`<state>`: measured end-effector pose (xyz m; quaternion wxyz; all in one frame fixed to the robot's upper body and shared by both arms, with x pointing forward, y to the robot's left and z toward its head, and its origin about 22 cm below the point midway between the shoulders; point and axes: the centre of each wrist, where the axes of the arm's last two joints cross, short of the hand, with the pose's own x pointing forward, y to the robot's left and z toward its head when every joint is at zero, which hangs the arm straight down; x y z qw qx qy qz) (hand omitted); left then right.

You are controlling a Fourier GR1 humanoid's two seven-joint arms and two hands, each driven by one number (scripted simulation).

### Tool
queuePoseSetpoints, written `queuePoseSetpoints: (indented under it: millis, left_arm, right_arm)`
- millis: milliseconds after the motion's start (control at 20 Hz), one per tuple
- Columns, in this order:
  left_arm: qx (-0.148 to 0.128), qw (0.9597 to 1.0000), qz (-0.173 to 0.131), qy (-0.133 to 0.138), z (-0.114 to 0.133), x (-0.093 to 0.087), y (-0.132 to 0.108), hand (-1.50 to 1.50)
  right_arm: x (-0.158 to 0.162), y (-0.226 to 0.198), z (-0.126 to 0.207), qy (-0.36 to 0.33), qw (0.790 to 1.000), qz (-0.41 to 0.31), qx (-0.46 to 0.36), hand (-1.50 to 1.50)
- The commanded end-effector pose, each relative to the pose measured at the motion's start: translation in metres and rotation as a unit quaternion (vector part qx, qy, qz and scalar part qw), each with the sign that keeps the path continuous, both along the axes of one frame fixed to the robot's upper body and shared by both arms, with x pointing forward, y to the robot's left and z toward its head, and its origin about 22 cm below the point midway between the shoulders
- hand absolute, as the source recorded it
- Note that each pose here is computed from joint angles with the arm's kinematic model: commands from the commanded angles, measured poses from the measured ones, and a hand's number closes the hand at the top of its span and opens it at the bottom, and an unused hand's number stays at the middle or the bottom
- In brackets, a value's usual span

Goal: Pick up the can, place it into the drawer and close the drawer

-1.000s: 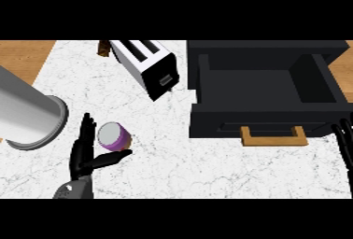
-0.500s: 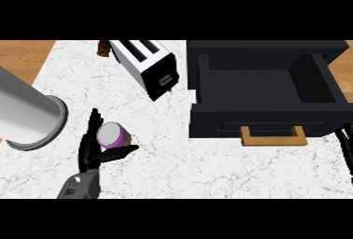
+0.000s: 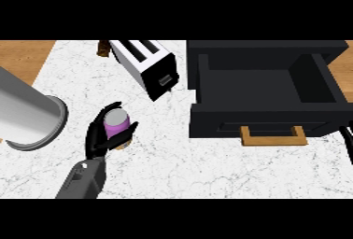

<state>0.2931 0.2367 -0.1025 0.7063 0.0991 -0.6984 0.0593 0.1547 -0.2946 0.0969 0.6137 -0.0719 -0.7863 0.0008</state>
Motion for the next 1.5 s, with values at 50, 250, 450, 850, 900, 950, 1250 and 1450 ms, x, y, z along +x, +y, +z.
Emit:
queuePoseSetpoints:
  millis: [50, 250, 450, 850, 900, 950, 1250, 1450]
  left_arm:
    - [-0.031, 0.9992, -0.021, -0.009, -0.01, -0.005, -0.023, 1.5]
    - [-0.051, 0.9982, -0.028, -0.01, 0.007, 0.004, -0.036, 1.5]
    - [-0.052, 0.9978, -0.024, -0.033, 0.017, -0.002, 0.003, 1.5]
    - [-0.052, 0.9964, -0.046, -0.048, 0.043, 0.004, 0.042, 1.5]
    - [-0.045, 0.9958, -0.053, -0.059, 0.052, 0.013, 0.044, 1.5]
    - [-0.046, 0.9947, -0.061, -0.069, 0.073, 0.019, 0.022, 1.5]
    - [-0.037, 0.9914, -0.108, -0.065, 0.11, 0.017, 0.003, 1.5]
    - [-0.021, 0.9867, -0.125, -0.102, 0.137, 0.025, -0.022, 1.5]
  right_arm:
    - [0.001, -0.007, 0.001, 0.006, 1.0, 0.005, 0.002, -1.5]
    - [0.002, -0.01, -0.009, -0.001, 1.0, -0.005, 0.005, -1.5]
    - [-0.007, -0.008, -0.002, -0.007, 1.0, -0.001, 0.009, -1.5]
    - [-0.02, -0.006, -0.004, -0.004, 1.0, -0.008, 0.009, -1.5]
    - [-0.011, 0.005, 0.0, 0.0, 1.0, -0.002, 0.005, -1.5]
    - [-0.023, -0.006, -0.005, -0.017, 1.0, -0.015, 0.015, -1.5]
    - [-0.025, 0.007, 0.004, -0.014, 1.0, -0.017, 0.011, -1.5]
    - [-0.008, 0.001, 0.019, -0.018, 1.0, -0.016, 0.007, -1.5]
